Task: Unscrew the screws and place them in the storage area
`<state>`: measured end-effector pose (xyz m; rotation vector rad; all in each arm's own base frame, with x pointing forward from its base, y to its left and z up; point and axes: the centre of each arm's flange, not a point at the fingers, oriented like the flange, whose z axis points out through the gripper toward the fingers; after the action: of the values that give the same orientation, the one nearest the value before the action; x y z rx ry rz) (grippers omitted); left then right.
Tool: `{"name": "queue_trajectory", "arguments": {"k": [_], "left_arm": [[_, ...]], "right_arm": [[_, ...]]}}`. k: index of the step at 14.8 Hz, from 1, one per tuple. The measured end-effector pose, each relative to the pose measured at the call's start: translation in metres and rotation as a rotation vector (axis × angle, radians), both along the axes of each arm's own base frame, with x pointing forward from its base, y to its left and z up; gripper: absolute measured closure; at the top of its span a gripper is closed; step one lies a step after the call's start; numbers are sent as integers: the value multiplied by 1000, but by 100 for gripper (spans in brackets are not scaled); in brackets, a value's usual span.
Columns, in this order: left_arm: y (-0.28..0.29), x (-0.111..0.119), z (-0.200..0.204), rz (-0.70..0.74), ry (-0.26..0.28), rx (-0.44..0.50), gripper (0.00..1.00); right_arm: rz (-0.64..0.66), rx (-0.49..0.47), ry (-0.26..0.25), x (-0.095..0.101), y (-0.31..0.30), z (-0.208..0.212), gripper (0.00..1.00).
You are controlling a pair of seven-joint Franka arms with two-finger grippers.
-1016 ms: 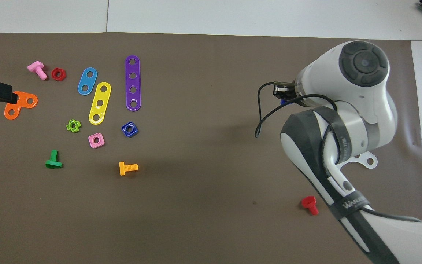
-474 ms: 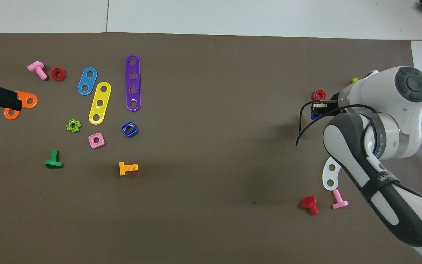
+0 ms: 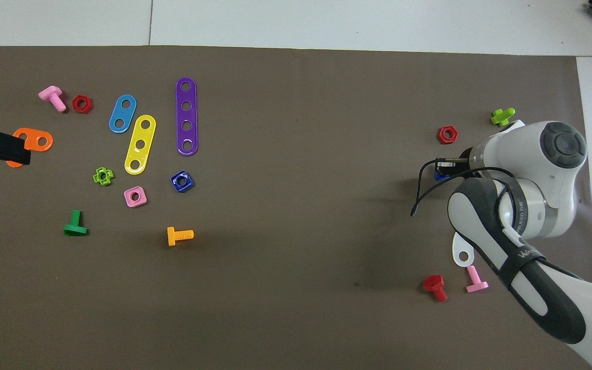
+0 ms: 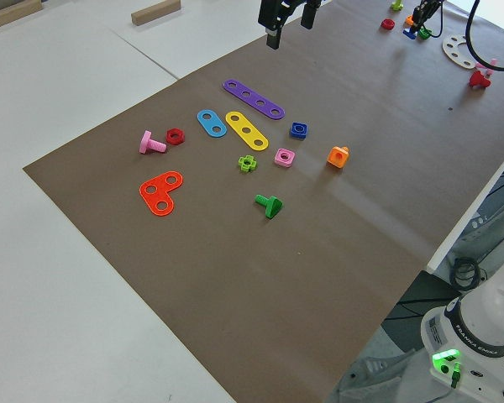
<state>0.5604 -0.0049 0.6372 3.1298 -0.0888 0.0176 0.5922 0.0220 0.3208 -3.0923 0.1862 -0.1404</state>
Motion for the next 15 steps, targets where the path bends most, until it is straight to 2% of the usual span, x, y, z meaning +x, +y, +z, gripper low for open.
{"name": "queue_trajectory", "arguments": {"k": [1, 2, 6, 7, 9, 12, 15], "left_arm": [[1, 0, 0, 2, 0, 0, 0], [2, 0, 0, 3, 1, 0, 0], [2, 0, -1, 3, 1, 0, 0], [2, 0, -1, 3, 1, 0, 0], [2, 0, -1, 3, 1, 0, 0], [2, 0, -1, 3, 1, 0, 0], [2, 0, -1, 4, 1, 0, 0]], "right_arm": [[-1, 0, 2, 0, -1, -3, 81], [-1, 0, 2, 0, 0, -6, 76], [0, 1, -34, 7, 0, 3, 34], [1, -1, -55, 12, 0, 16, 21], [12, -18, -66, 21, -2, 58, 2], [-26, -22, -58, 26, -8, 136, 0], [-70, -49, -52, 10, -20, 206, 0]]}}
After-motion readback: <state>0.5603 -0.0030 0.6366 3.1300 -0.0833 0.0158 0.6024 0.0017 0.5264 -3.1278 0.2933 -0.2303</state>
